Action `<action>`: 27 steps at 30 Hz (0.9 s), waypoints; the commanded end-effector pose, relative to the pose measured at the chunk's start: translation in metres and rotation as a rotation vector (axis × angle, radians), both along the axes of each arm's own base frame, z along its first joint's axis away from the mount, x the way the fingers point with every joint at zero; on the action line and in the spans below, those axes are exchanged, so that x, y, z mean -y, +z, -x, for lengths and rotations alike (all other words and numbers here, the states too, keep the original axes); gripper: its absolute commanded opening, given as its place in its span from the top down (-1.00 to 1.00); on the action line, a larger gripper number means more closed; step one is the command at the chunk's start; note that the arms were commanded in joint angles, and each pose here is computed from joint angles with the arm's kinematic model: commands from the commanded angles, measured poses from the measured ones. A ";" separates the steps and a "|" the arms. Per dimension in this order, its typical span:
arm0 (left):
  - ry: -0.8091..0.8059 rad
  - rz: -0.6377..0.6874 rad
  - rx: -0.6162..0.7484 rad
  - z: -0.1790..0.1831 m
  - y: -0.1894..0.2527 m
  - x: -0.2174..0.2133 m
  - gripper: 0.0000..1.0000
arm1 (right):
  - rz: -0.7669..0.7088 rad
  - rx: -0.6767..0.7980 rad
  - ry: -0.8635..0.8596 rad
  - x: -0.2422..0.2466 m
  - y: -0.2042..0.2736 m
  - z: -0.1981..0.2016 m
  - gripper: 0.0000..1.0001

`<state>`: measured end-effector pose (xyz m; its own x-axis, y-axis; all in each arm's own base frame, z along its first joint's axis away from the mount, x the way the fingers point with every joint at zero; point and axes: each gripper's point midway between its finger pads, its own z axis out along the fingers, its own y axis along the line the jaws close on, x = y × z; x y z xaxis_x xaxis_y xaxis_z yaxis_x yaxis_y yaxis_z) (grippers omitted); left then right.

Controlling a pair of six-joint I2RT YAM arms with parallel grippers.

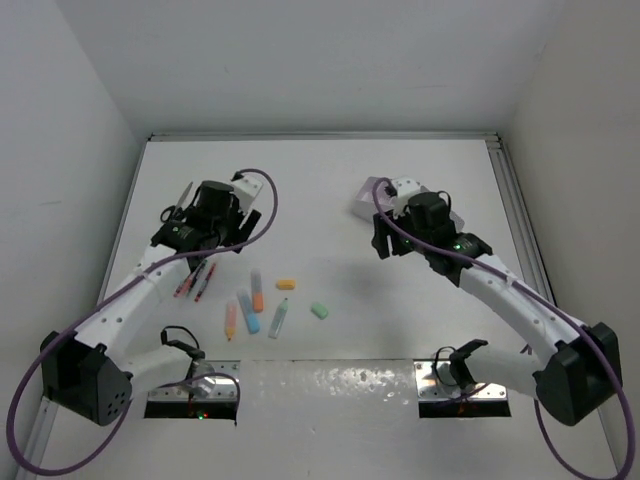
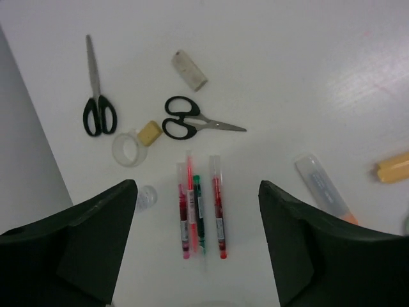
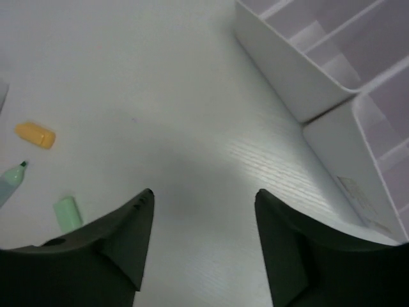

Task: Sort the stationery into containers
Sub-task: Pick up the stationery from the center of the board.

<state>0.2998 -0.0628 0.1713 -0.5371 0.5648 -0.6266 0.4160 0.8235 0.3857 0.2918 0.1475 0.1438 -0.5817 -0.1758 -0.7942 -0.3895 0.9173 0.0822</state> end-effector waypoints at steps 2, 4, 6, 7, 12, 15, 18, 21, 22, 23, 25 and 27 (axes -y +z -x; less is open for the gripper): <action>0.281 0.125 0.240 -0.008 0.073 -0.029 -0.75 | 0.054 -0.004 0.063 -0.025 0.001 0.000 -0.39; 0.394 0.063 0.279 -0.007 0.077 -0.052 -0.99 | 0.048 0.015 0.105 -0.040 0.000 0.002 -0.43; 0.470 -0.015 0.218 -0.005 0.068 -0.071 -0.99 | 0.041 0.026 0.128 -0.050 -0.003 0.001 -0.45; 0.538 -0.035 0.140 -0.004 0.053 -0.089 -0.99 | 0.037 0.029 0.137 -0.054 -0.003 0.000 -0.46; 0.654 0.099 0.085 -0.020 0.068 -0.124 -0.99 | 0.027 0.021 0.212 -0.070 -0.008 -0.002 -0.48; 0.736 0.150 0.003 -0.028 0.058 -0.161 -0.99 | 0.027 0.020 0.256 -0.076 -0.009 -0.001 -0.48; 0.659 0.237 -0.150 -0.034 0.026 -0.159 -0.99 | 0.027 0.020 0.278 -0.077 -0.011 -0.001 -0.49; 0.649 0.202 -0.217 -0.028 -0.003 -0.161 -0.99 | 0.021 0.019 0.288 -0.078 -0.015 -0.002 -0.50; 0.661 0.184 -0.239 -0.026 -0.014 -0.166 -0.99 | 0.018 0.011 0.293 -0.079 -0.017 -0.002 -0.50; 0.661 0.176 -0.270 -0.022 -0.027 -0.166 -0.99 | 0.018 0.007 0.294 -0.079 -0.018 -0.002 -0.50; 0.671 0.163 -0.299 -0.021 -0.042 -0.169 -0.99 | 0.016 -0.004 0.299 -0.080 -0.022 -0.002 -0.50; 0.672 0.151 -0.330 -0.021 -0.056 -0.171 -0.99 | 0.015 -0.011 0.304 -0.082 -0.024 -0.002 -0.49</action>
<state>0.3156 0.1074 0.1253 -0.9038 -0.0509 -0.4249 -0.1462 0.9699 0.1947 0.2829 0.2178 0.1052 -0.5559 -0.3718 -0.7435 -0.6191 0.7821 0.0718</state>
